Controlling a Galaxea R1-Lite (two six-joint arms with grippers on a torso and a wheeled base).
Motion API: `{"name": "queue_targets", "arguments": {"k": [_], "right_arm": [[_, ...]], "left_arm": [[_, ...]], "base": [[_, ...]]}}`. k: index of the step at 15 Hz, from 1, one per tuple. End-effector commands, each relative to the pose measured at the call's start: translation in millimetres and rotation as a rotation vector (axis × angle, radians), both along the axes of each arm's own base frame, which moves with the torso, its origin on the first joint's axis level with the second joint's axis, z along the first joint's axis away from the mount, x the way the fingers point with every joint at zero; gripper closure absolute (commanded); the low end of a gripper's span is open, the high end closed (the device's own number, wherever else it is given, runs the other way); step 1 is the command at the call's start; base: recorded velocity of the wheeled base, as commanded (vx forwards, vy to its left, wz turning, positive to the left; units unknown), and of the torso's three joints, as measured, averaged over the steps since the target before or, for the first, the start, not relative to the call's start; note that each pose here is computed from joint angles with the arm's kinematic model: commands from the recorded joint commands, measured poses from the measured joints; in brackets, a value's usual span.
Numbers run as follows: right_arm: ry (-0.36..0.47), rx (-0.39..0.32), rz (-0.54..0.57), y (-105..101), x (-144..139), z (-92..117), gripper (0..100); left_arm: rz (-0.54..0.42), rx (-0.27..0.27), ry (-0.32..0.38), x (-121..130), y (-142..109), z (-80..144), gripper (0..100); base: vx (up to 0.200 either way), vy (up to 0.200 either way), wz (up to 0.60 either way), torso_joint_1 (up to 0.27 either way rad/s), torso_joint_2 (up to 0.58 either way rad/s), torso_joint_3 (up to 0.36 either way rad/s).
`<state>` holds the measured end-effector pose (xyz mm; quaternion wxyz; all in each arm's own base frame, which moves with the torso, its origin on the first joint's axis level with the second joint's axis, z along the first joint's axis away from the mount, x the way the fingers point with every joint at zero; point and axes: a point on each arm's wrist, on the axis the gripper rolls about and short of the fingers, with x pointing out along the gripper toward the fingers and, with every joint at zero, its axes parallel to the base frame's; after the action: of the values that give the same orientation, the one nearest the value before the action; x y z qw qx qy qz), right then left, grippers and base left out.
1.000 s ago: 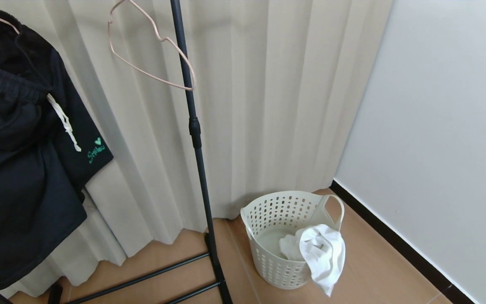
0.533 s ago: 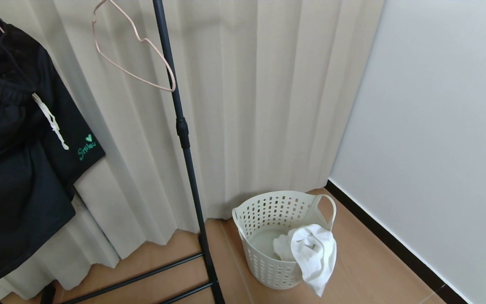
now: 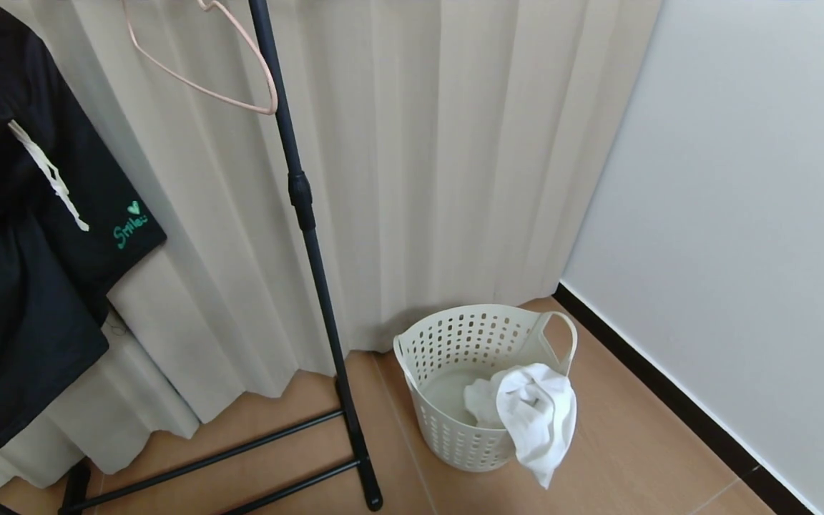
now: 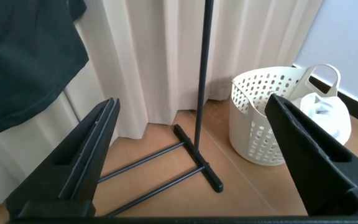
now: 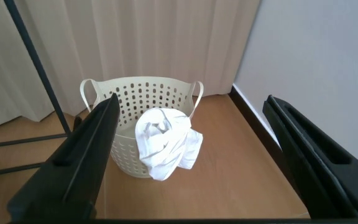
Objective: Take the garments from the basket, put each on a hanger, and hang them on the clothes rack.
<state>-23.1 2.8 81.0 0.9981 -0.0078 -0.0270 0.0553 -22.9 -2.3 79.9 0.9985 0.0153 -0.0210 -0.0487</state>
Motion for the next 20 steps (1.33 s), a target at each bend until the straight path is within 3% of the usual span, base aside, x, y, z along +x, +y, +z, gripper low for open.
{"name": "queue_targets", "arguments": {"k": [1, 20], "right_arm": [[0.0, -0.001, 0.001, 0.0, 0.0, 0.0, 0], [-0.001, -0.006, 0.001, 0.0, 0.0, 0.0, 0]], "left_arm": [[0.0, -0.001, 0.001, 0.1, 0.0, 0.1, 0], [0.0, -0.001, 0.001, 0.1, 0.0, 0.1, 0]], "base": [[0.0, 0.0, 0.0, 0.007, 0.01, -0.178], [0.0, 0.0, 0.0, 0.004, 0.01, -0.197]]}}
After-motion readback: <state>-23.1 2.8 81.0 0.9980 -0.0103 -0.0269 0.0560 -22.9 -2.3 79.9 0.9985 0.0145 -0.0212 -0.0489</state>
